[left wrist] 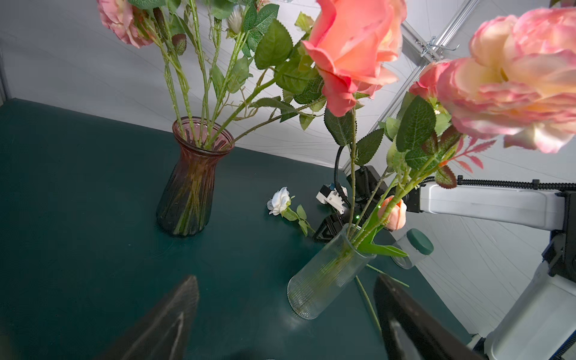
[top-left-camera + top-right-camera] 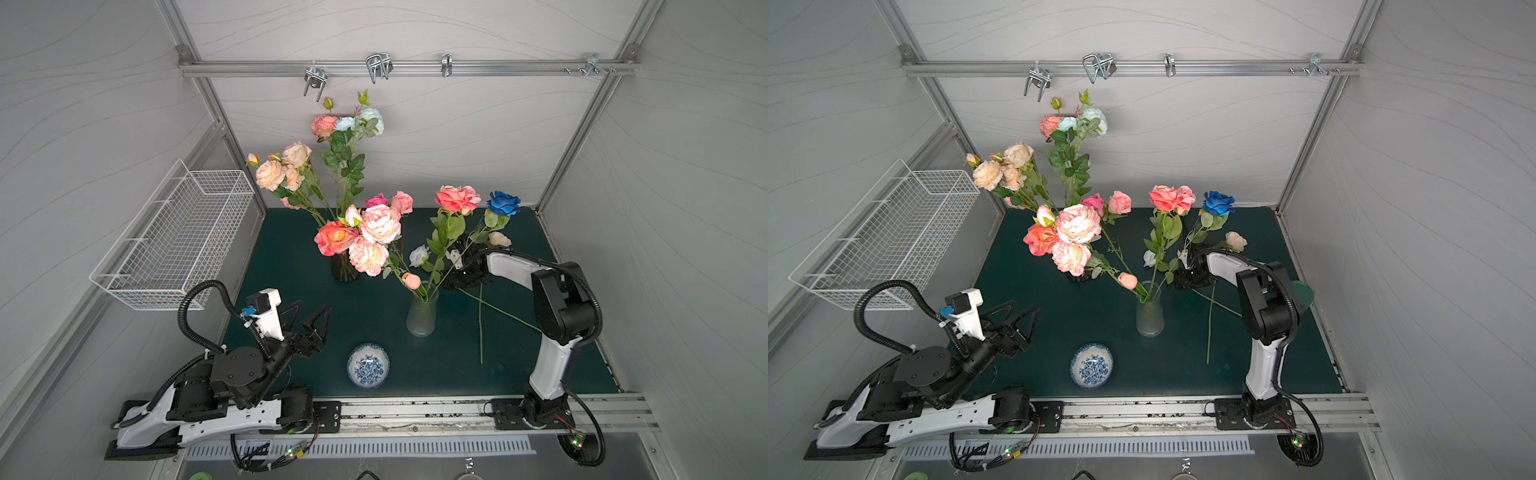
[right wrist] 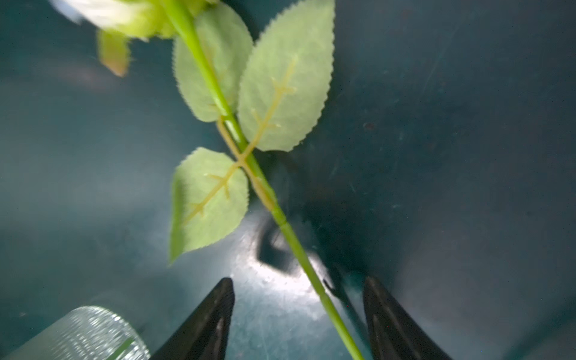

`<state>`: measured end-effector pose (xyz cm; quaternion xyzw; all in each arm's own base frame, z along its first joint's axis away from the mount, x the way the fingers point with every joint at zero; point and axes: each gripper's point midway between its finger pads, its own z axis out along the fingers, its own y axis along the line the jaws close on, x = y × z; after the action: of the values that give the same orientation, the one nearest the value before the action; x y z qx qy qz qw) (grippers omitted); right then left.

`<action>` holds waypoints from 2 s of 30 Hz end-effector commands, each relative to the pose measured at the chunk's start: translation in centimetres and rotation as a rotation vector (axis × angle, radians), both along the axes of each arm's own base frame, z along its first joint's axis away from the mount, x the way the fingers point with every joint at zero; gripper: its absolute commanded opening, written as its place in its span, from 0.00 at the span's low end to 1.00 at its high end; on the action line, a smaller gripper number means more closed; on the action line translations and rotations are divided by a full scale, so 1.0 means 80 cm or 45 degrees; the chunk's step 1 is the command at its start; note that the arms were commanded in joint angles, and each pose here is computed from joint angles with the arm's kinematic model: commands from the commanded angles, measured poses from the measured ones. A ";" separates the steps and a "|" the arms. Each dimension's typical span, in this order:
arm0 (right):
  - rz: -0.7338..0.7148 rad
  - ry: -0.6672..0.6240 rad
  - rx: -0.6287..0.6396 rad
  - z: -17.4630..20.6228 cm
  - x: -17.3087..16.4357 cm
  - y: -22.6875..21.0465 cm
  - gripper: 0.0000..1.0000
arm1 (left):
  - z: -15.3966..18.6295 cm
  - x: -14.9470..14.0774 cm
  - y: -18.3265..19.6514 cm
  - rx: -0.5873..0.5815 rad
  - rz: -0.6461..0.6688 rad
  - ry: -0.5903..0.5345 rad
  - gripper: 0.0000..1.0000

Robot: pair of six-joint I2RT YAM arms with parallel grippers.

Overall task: Arrange flowers in a vase
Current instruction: Pick up the flower from the top-center of the table.

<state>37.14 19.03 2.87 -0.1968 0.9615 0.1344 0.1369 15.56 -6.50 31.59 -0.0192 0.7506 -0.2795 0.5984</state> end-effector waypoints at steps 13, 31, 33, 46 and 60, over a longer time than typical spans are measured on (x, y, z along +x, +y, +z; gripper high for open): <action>-0.155 -0.123 0.022 0.037 0.031 -0.026 0.02 | 0.009 0.000 0.010 -0.078 0.023 0.006 0.90; -0.828 -0.930 -0.004 0.305 0.005 -0.180 0.00 | 0.030 0.001 0.001 -0.074 0.006 -0.032 0.91; -0.885 -1.023 0.018 0.337 -0.013 -0.194 0.00 | 0.032 0.001 0.001 -0.074 0.006 -0.034 0.91; -0.986 -1.334 0.104 0.458 -0.068 -0.226 0.00 | 0.035 0.002 -0.007 -0.066 0.002 -0.025 0.90; -0.823 -1.643 0.399 0.595 -0.148 -0.205 0.00 | 0.042 0.003 -0.006 -0.073 0.008 -0.040 0.90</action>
<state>27.63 1.63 46.80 0.1032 0.7064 0.0304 0.6996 15.68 -7.41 32.85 -0.0116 0.7497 -0.2787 0.6001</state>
